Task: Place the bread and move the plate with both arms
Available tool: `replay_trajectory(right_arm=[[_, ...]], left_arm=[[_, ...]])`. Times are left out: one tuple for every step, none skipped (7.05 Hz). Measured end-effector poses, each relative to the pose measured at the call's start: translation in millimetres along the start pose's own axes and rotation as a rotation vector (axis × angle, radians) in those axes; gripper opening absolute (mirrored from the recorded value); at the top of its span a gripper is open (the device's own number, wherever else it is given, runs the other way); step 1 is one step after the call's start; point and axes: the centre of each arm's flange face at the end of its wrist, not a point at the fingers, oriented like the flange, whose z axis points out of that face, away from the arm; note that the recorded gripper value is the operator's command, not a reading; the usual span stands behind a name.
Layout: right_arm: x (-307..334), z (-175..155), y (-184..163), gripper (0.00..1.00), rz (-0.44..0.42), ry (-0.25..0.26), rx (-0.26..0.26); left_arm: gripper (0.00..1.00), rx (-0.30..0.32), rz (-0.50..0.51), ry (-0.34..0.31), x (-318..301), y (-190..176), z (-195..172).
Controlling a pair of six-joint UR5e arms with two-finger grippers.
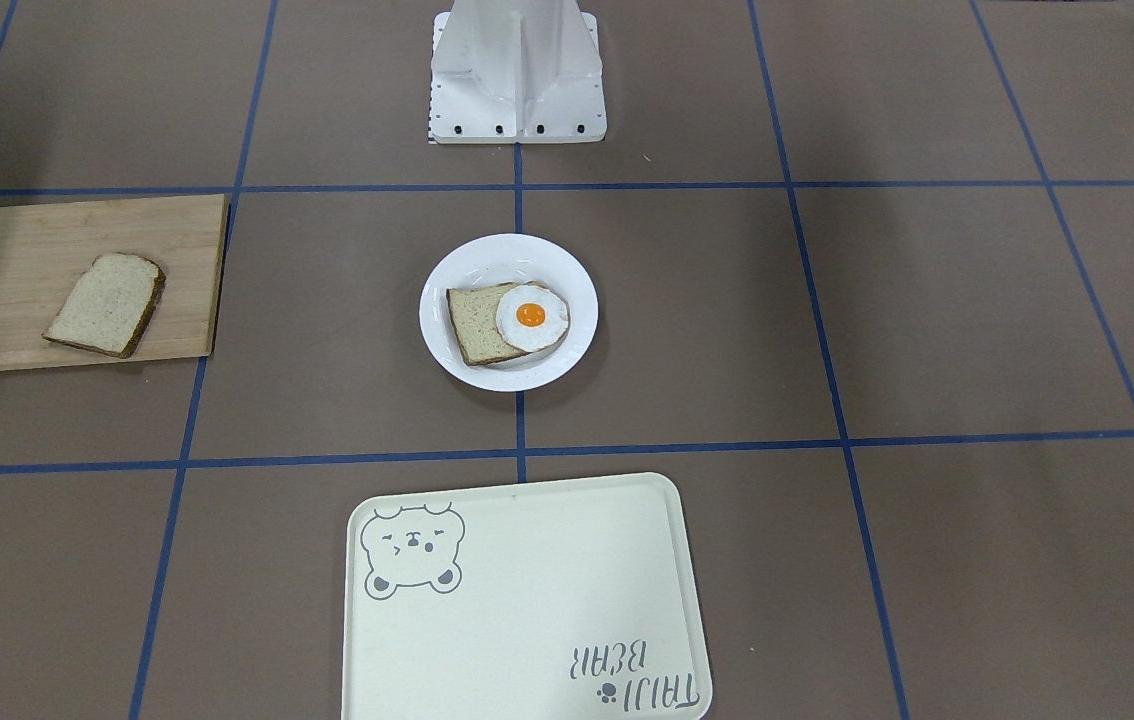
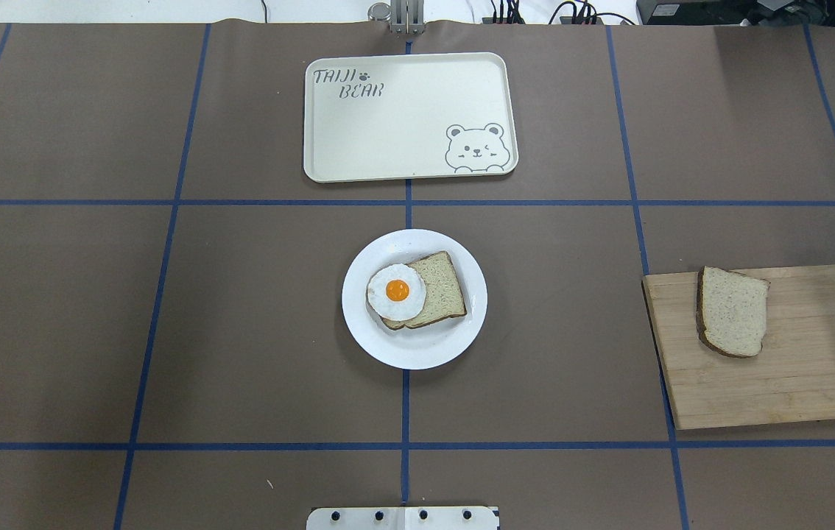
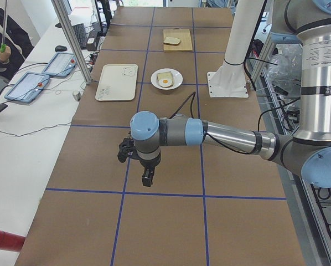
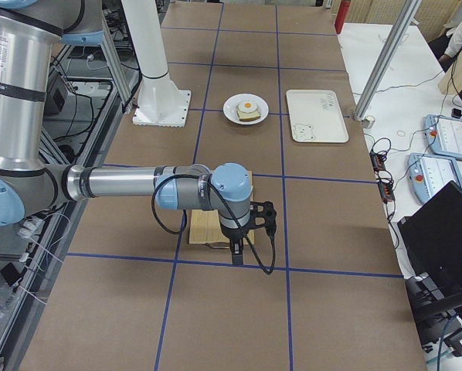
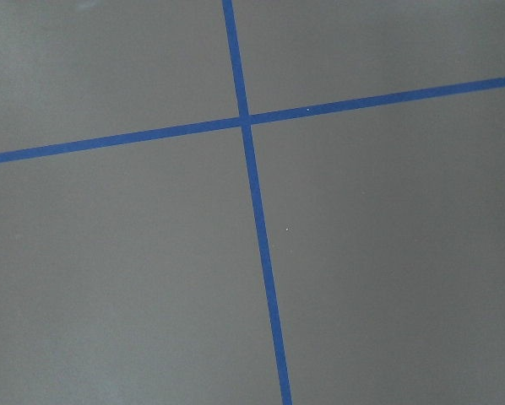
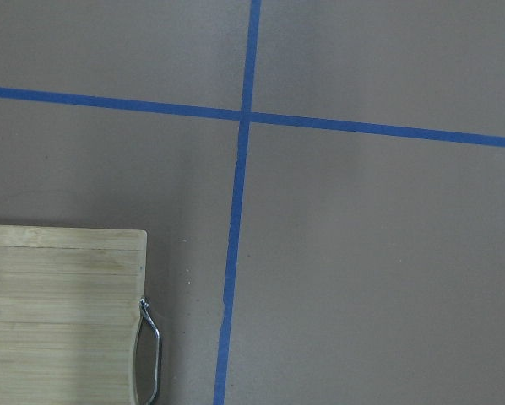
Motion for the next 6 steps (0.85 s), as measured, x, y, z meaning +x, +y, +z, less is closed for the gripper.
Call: replay_trajectory(right_arm=[[-1.7, 1.8, 0.1, 1.00, -0.006, -0.001, -0.005], [-3.1, 1.6, -0.9, 1.00, -0.009, -0.001, -0.004], [-6.0, -0.5, -3.3, 1.00, -0.015, -0.003, 0.003], [-13.0, -6.9, -6.2, 1.00, -0.034, -0.008, 0.022], [-24.8, -16.1, -9.5, 1.00, -0.068, -0.036, 0.061], [-38.0, -22.5, -13.4, 0.99, -0.098, -0.103, 0.105]], left_arm=[[0.98, 0.002, 0.002, 0.000, 1.0, 0.0, -1.0], [0.98, 0.007, 0.007, -0.003, 3.4, -0.2, -3.4], [0.98, 0.015, 0.016, -0.008, 7.3, -1.3, -7.7], [0.98, 0.031, 0.032, -0.014, 14.3, -7.6, -15.9], [0.98, 0.055, 0.054, -0.020, 23.4, -19.4, -27.1], [0.98, 0.089, 0.089, -0.025, 31.8, -32.6, -37.6]])
